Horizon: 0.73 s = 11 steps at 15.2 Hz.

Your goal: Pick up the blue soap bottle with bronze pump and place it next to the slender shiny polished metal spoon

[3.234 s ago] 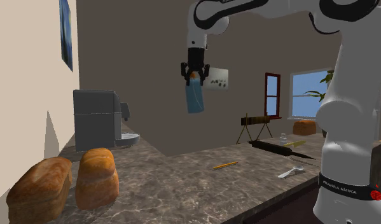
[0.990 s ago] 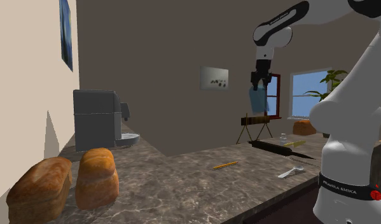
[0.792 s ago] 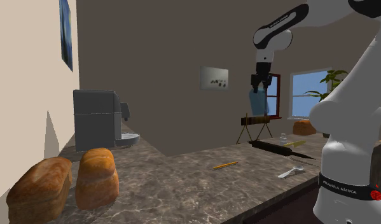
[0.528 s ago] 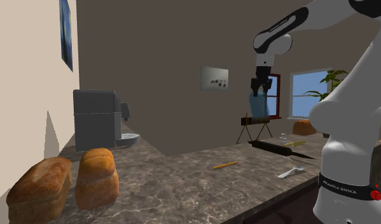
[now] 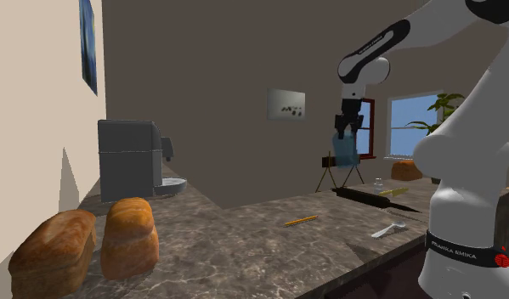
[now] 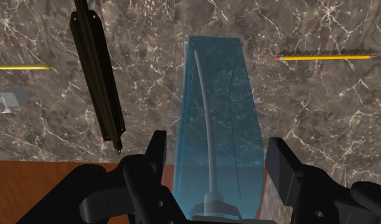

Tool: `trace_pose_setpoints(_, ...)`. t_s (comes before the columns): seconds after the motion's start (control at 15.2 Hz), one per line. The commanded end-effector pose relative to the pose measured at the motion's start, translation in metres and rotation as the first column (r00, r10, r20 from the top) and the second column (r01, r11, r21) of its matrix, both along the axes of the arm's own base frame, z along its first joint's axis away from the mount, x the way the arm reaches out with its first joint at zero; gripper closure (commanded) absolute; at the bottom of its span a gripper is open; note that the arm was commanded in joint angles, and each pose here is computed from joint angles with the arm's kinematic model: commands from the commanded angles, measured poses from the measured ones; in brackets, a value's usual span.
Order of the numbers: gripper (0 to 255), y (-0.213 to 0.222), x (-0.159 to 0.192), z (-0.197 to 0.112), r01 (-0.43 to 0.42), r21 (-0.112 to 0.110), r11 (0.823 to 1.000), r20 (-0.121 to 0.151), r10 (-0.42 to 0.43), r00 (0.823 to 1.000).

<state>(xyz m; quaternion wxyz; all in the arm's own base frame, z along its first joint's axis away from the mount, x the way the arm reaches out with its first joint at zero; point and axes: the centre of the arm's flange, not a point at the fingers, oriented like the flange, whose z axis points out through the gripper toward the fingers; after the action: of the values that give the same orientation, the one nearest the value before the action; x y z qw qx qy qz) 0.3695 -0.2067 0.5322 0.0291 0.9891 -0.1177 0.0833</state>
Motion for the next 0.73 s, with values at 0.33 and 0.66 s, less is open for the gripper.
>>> trace_pose_setpoints(0.33, 255, 0.000, 0.000, -0.036, 0.000, 0.000, 1.000, 0.001, 0.000, 1.000)
trace_pose_setpoints(0.66, 255, 0.000, 0.000, -0.063, 0.000, 0.000, 1.000, 0.001, 0.000, 1.000)
